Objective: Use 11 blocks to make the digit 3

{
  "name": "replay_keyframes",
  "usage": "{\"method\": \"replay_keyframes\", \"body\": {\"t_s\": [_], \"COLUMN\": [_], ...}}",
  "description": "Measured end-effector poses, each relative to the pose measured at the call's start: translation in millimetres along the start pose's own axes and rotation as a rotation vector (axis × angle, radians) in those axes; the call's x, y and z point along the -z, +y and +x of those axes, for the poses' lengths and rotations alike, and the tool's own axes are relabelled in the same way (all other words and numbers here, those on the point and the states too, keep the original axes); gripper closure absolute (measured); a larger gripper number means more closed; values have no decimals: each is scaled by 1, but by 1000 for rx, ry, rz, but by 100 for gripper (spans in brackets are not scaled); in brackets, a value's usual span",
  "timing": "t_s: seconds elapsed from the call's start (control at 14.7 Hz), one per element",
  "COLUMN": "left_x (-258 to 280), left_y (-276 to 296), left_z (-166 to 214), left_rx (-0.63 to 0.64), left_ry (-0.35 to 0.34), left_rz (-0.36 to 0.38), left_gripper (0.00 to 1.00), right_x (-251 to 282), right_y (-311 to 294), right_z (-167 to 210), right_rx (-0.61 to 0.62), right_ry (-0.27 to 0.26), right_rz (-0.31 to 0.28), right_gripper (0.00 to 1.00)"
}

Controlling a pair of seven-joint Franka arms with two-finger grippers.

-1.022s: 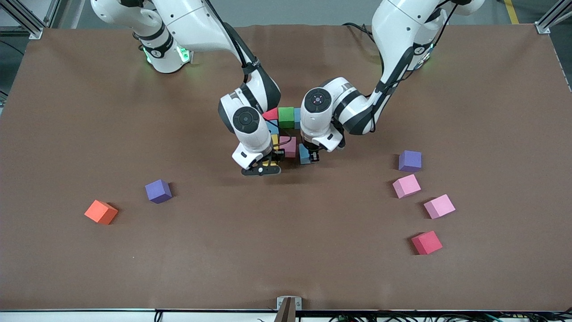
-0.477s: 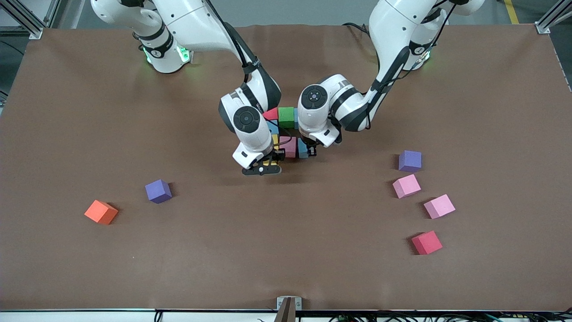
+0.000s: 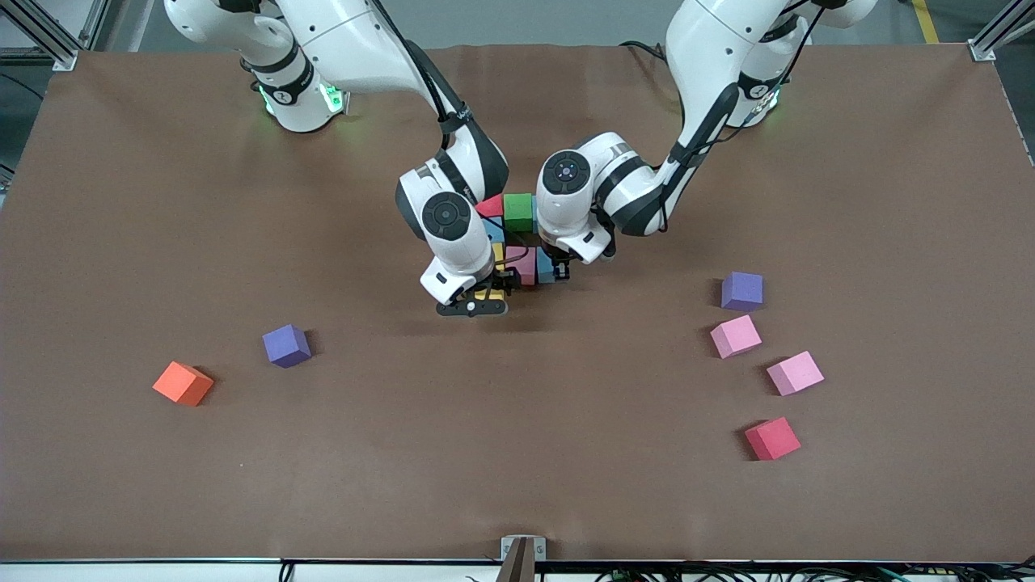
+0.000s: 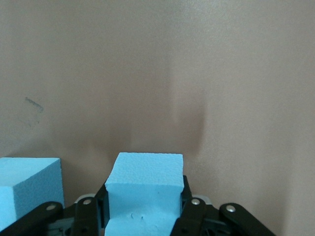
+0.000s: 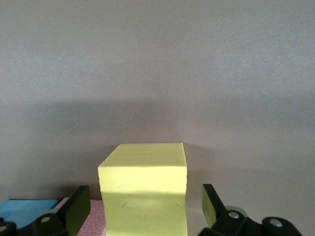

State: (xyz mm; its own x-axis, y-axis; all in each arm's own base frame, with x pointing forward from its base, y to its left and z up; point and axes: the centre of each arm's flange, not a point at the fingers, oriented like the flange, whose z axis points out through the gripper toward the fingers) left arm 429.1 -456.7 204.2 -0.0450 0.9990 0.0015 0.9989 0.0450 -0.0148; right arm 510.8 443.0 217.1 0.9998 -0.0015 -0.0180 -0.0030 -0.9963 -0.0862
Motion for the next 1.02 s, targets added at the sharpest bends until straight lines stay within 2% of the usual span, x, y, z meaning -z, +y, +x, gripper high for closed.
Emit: {"method": "replay_keyframes", "body": {"t_s": [0.61, 1.02], "left_x": [0, -1], "left_y": [0, 0], "left_z": [-1, -2], "left_rx": [-1, -1], "left_ry": [-6, -13], "left_rz": [-3, -7], "left_gripper": [47, 47], "right_x": [22, 72], "right_y": [-6, -4], "right_z": [3, 11], "right_rx": [-14, -41], "right_ry": [21, -5], "right_rz": [27, 36], "right_gripper": [0, 0]}}
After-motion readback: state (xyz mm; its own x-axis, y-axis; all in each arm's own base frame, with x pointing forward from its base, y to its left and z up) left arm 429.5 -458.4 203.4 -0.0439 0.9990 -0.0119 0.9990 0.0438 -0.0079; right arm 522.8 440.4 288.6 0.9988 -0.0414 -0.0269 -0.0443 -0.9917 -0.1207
